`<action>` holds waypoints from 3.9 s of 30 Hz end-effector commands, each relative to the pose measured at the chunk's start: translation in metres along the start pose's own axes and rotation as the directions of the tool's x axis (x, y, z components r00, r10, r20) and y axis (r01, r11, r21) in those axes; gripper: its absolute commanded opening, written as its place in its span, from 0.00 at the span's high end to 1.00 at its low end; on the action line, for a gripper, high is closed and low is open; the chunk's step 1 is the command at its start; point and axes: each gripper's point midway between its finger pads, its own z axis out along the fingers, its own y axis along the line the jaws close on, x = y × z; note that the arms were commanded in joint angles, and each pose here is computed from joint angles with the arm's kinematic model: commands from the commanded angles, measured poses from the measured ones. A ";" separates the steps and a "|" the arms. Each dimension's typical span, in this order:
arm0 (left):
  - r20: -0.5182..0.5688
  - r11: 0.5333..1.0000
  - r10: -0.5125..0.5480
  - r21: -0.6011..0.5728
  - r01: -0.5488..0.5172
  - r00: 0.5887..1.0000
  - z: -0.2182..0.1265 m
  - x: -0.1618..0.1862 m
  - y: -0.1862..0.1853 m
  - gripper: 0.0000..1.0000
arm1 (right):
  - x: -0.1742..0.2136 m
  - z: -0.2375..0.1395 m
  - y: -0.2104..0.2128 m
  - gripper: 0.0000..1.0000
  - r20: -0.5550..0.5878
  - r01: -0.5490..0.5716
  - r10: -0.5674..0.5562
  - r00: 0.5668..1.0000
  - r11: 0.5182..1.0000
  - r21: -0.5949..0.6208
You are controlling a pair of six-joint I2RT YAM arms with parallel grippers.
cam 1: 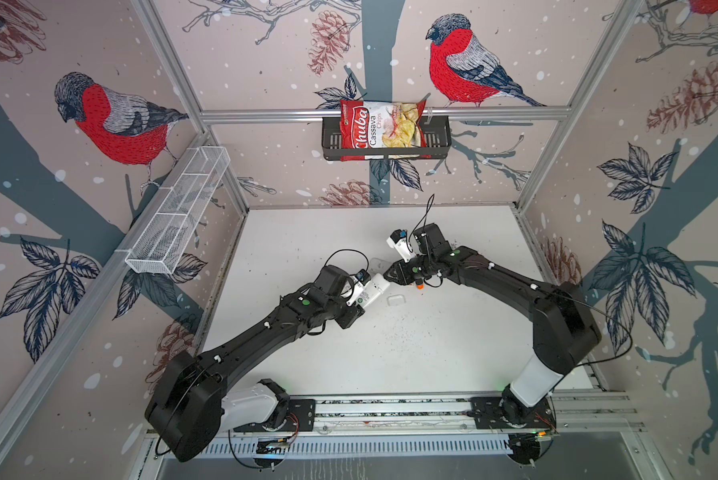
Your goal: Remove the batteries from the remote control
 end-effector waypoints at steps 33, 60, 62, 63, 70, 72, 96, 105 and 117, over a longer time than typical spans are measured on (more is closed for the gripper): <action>0.020 1.000 -0.003 0.000 0.003 1.000 0.001 -0.006 0.001 0.74 | -0.002 0.006 -0.008 0.46 0.002 0.101 -0.104 0.995 0.967 0.232; 0.002 1.000 -0.006 -0.003 0.006 1.000 0.005 -0.003 0.002 0.74 | -0.008 -0.002 0.008 0.38 0.045 0.086 -0.095 0.994 0.982 0.169; 0.003 1.000 -0.006 -0.003 0.006 1.000 0.004 -0.003 0.002 0.74 | -0.005 0.001 0.009 0.35 0.033 0.089 -0.095 0.995 0.984 0.152; 0.003 1.000 -0.006 -0.002 0.006 1.000 0.005 -0.003 0.002 0.74 | -0.004 0.004 0.008 0.34 0.028 0.089 -0.094 0.995 0.985 0.150; 0.006 1.000 -0.005 -0.002 0.005 1.000 0.004 -0.004 0.002 0.74 | 0.003 0.019 0.007 0.34 -0.014 0.088 -0.087 0.996 0.988 0.124; 0.005 1.000 -0.005 -0.002 0.005 1.000 0.004 -0.004 0.002 0.74 | 0.004 0.022 0.006 0.34 -0.021 0.088 -0.086 0.996 0.988 0.125; 0.011 1.000 -0.007 -0.003 0.007 1.000 0.003 -0.005 0.003 0.74 | 0.005 0.025 0.009 0.63 -0.017 0.082 -0.081 0.997 0.991 0.110; 0.010 1.000 -0.008 -0.002 0.008 1.000 0.002 -0.004 0.002 0.74 | -0.004 0.017 0.011 0.74 0.017 0.092 -0.096 0.995 0.985 0.143; -0.004 1.000 -0.004 -0.006 0.004 1.000 0.006 -0.001 0.003 0.74 | -0.018 -0.011 -0.015 0.73 0.110 0.002 -0.030 0.993 0.970 0.245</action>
